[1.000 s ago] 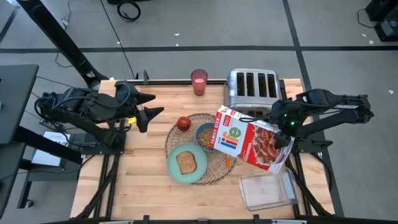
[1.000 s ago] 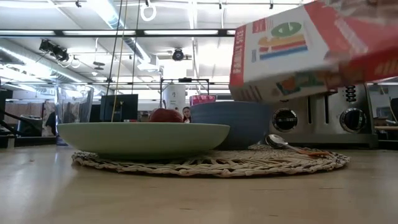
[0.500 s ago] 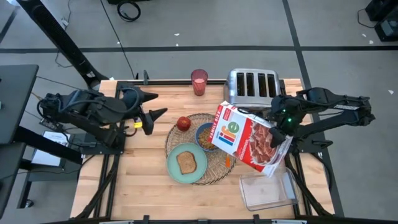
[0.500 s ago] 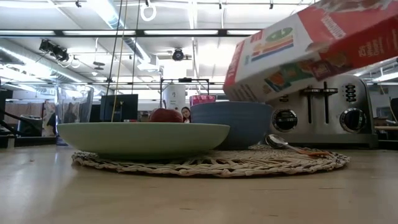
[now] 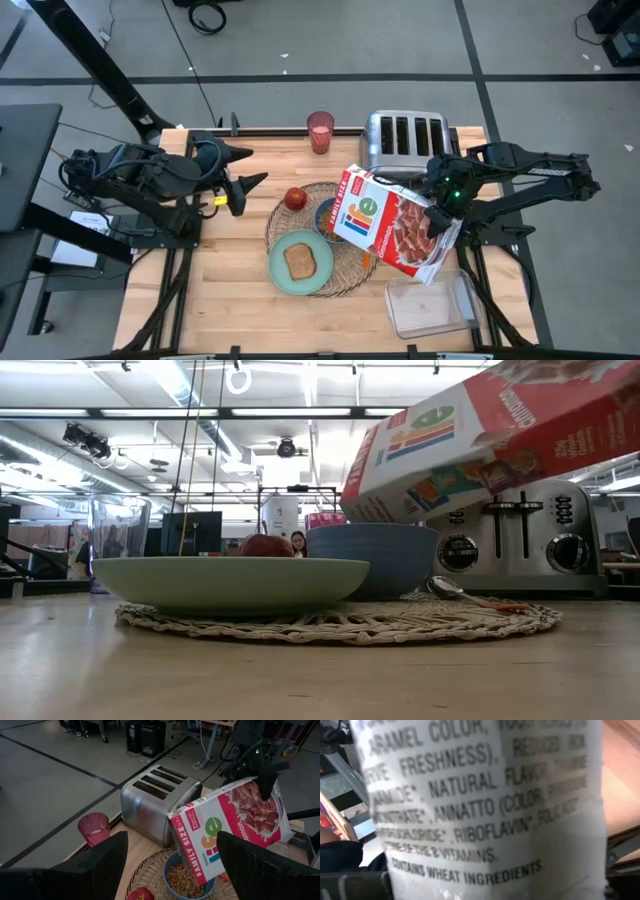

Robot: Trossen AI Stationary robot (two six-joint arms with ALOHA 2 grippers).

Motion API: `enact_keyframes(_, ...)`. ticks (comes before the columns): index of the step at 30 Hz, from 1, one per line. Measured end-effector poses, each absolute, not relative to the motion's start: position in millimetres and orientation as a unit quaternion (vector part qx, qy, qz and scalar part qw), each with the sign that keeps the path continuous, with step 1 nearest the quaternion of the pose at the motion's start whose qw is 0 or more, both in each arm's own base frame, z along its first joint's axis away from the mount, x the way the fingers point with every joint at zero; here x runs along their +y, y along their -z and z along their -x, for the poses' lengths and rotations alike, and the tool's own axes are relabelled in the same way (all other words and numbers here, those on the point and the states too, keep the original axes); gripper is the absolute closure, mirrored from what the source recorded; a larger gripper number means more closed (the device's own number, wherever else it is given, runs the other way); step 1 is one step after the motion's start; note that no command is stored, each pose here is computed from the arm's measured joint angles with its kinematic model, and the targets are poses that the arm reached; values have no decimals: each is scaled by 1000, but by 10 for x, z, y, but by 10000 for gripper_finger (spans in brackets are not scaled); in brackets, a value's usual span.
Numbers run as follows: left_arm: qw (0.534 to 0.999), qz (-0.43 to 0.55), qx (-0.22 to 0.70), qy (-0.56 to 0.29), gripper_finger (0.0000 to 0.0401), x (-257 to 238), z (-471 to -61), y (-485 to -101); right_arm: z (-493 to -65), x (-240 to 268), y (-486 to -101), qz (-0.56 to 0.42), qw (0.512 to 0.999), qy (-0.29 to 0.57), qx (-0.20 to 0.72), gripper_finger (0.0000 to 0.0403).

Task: Arrange a breakfast setting
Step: Pour the cereal from the cereal box into the blue bowl

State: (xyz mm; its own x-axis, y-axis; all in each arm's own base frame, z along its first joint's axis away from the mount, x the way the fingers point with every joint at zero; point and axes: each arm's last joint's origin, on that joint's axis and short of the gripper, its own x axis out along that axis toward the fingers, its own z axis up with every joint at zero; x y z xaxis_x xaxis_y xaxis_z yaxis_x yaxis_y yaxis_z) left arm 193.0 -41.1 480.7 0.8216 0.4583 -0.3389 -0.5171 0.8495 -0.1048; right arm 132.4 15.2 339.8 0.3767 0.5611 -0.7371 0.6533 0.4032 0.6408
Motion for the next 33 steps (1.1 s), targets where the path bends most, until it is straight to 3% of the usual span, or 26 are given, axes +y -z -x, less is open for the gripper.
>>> enact_keyframes(20,951,80,154,-257,92,-395,-1881,-4823,-1479,100,-3396,-606,586,57,535,171)
enact_keyframes(27,951,81,154,-257,92,-395,-1881,-4823,-1527,98,-3385,-598,595,48,535,171)
enact_keyframes(33,950,92,151,-258,92,-397,-1881,-4823,-1467,133,-3395,-553,632,18,543,171)
